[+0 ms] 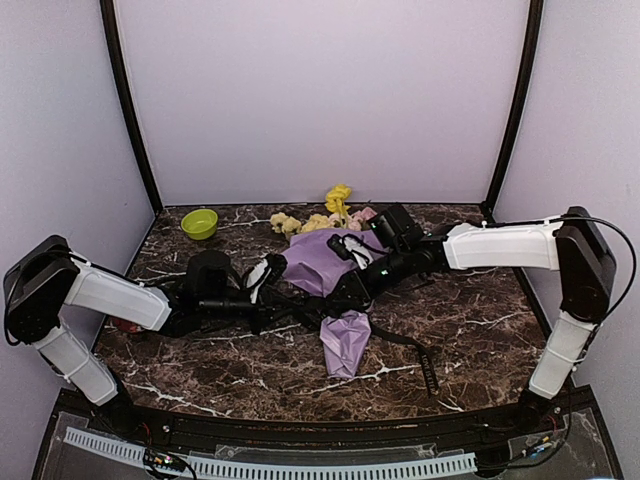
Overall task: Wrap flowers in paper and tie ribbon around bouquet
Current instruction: Cross the half-tied ribbon over the folded bouquet.
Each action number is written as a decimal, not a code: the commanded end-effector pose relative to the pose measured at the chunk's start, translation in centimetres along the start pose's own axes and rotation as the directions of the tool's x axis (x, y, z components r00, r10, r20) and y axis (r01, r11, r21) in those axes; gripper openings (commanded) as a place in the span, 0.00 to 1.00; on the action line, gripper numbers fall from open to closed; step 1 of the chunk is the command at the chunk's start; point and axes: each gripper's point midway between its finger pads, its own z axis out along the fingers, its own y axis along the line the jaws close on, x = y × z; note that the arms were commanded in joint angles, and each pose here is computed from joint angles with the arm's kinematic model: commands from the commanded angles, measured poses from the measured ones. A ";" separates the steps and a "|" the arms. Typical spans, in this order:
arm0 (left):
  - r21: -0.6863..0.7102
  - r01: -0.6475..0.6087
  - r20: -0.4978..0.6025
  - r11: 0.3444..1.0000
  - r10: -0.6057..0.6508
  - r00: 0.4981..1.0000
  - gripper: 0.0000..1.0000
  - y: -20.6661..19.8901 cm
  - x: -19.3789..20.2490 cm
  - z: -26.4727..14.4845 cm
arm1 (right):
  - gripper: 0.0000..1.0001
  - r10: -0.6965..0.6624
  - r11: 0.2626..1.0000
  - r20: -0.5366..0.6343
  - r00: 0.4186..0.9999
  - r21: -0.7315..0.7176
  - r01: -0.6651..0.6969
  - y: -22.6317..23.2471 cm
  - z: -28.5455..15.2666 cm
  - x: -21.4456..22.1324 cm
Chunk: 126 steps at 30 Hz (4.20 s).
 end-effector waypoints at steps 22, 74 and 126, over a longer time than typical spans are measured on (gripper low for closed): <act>-0.066 0.008 0.057 0.998 -0.004 0.998 0.00 0.8 -1.1 0.4 | 0.39 -0.261 0.965 -0.086 0.962 -0.045 0.258 -1.2 3.1 2.3; -0.186 -0.008 0.058 0.983 0.019 0.998 0.00 1.8 0.8 -1.9 | 0.00 -0.023 1.000 -0.102 0.995 0.016 0.025 -2.3 2.5 1.2; 0.008 -0.152 -0.148 0.988 0.152 0.977 0.56 2.6 -2.3 5.8 | 0.18 0.154 0.987 0.115 0.981 0.032 -0.158 -5.1 -5.1 -0.8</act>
